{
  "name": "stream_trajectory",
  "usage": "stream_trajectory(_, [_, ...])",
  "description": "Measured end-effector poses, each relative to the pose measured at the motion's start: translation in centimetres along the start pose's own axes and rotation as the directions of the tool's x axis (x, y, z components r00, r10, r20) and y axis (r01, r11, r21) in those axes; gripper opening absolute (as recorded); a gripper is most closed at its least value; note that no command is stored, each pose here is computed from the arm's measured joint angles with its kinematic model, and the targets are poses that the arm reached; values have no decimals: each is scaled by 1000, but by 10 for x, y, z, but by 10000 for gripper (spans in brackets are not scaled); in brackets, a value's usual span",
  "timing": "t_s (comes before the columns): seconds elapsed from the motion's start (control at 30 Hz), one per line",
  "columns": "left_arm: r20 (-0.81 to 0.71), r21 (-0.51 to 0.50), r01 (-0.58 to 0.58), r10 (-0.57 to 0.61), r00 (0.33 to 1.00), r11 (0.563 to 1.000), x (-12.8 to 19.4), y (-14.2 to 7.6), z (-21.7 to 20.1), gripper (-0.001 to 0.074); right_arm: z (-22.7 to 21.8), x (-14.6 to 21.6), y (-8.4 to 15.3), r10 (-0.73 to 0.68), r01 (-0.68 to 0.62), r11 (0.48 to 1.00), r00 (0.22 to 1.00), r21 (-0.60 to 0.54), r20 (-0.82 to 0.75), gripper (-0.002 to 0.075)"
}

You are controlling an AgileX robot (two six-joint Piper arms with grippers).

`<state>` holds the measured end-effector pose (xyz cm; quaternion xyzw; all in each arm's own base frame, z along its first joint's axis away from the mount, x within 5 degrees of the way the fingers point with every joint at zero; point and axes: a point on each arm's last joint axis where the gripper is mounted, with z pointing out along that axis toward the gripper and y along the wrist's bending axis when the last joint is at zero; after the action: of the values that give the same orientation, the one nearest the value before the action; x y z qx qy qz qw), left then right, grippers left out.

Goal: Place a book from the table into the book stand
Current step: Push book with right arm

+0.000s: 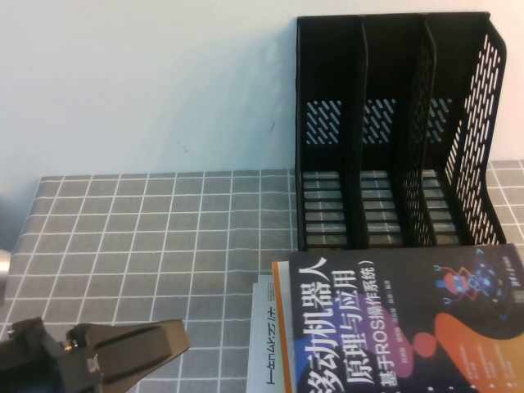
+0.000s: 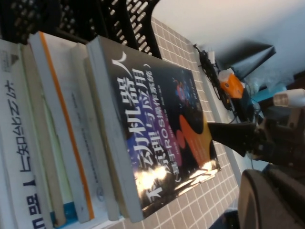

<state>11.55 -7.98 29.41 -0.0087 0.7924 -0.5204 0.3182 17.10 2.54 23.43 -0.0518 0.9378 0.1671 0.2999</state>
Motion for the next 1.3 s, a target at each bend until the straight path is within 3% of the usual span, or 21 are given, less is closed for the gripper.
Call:
stream_trajectory(0.3, [-34,19,49,-48,998,999,-5,6,9,2,12,-8,10,35,-31,985,999,-167,23,-3])
stream_trajectory(0.4, [-68,27,85,-83,994,996,-6,11,15,69,12,-8,10,36,-31,984,999,-173,26,-3])
stream_trajectory(0.5, [-112,34,124,-120,987,992,-10,20,24,248,13,-7,11,40,-37,982,999,-184,15,-3])
stream_trajectory(0.6, [-154,25,169,-164,974,985,-13,34,37,496,16,-7,11,49,-48,979,999,-199,-3,-3])
stream_trajectory(0.67, [-178,10,190,-185,967,982,-15,44,45,598,18,-6,11,49,-51,977,999,-206,-15,-3])
stream_trajectory(0.73, [-191,-6,216,-214,958,976,-18,55,53,648,19,-6,10,47,-50,977,999,-208,-22,-3])
stream_trajectory(0.9, [-194,-22,297,-296,935,955,-24,86,75,659,21,-7,10,41,-45,976,999,-215,-21,-3])
stream_trajectory(1.1, [-300,9,352,-334,894,936,-15,115,94,660,20,-9,12,54,-52,970,999,-238,2,-3])
stream_trajectory(1.3, [-317,-12,379,-363,876,925,-13,131,103,662,20,-11,14,60,-53,965,998,-257,18,-3])
